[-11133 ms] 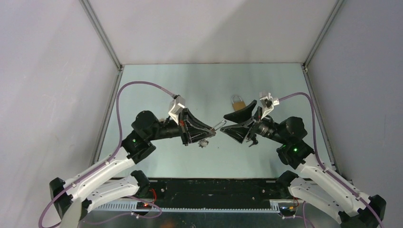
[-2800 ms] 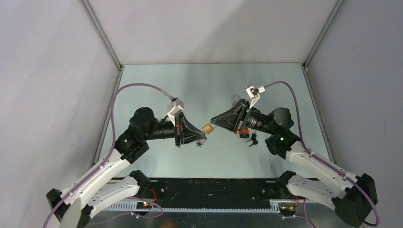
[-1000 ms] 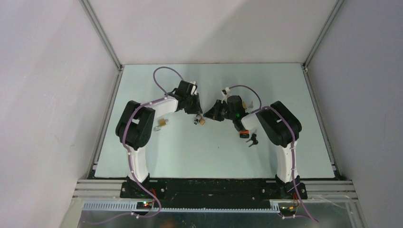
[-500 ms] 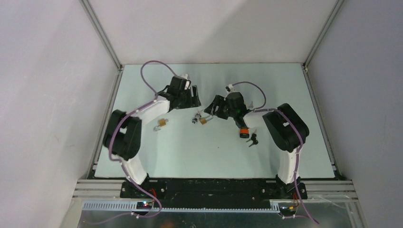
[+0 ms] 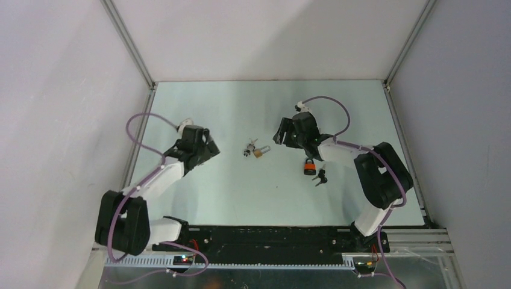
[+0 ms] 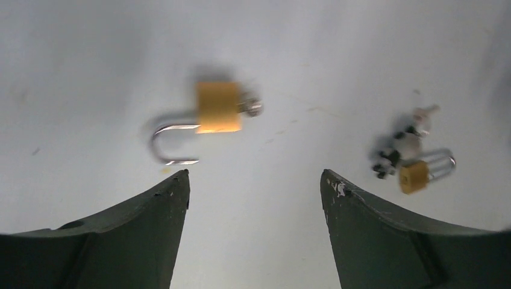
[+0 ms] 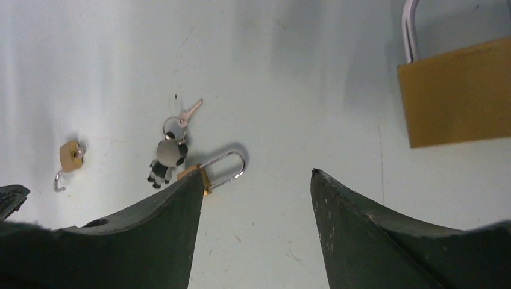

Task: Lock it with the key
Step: Pick up the lock from the center of the board.

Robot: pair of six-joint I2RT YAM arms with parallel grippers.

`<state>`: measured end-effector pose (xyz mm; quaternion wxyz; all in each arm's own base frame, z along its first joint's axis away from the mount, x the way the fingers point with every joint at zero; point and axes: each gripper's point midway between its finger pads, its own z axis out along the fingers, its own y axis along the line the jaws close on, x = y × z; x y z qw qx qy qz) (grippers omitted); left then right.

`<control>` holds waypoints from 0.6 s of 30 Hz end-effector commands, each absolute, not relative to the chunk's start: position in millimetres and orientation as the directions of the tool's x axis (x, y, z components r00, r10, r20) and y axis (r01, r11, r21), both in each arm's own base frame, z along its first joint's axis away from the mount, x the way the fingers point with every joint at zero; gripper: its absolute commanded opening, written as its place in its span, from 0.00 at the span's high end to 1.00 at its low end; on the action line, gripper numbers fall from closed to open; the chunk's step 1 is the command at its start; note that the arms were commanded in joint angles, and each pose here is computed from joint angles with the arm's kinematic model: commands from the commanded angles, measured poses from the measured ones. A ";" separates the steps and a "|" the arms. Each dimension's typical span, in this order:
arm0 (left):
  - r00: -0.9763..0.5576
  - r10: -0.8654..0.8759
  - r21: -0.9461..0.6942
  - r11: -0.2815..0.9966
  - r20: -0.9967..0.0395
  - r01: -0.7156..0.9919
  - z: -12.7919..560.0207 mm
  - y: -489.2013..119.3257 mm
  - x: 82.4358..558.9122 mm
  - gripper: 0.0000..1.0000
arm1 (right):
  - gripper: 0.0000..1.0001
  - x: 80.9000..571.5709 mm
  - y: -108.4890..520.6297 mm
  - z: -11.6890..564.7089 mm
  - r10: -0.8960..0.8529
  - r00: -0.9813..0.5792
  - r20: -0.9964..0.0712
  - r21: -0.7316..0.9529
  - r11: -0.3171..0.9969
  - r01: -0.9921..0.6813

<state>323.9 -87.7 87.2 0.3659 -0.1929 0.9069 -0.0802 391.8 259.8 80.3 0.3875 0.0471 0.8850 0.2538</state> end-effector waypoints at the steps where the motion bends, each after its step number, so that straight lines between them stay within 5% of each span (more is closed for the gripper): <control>1: -0.431 -0.687 -0.415 0.710 -0.585 -0.569 85.5 -45.2 308.5 0.16 | 0.32 379.1 267.2 104.6 0.232 -0.671 -0.704 0.432 0.890 -0.145; 5: -0.303 -0.767 -0.486 0.607 -0.565 -0.629 93.8 -30.8 307.4 0.16 | 0.35 366.3 278.0 105.7 0.235 -0.691 -0.684 0.456 0.877 -0.154; 9: -0.350 -0.693 -0.399 0.676 -0.630 -0.619 96.9 -20.8 314.4 0.19 | 0.38 356.7 282.5 107.6 0.243 -0.709 -0.661 0.485 0.860 -0.157; 13: -0.351 -0.726 -0.356 0.626 -0.592 -0.694 66.0 -10.1 301.6 0.19 | 0.39 352.2 280.6 117.6 0.256 -0.702 -0.665 0.501 0.850 -0.165; 18: -0.353 -0.730 -0.346 0.618 -0.585 -0.706 48.1 -9.7 304.6 0.32 | 0.42 349.5 280.8 131.5 0.273 -0.694 -0.666 0.524 0.833 -0.175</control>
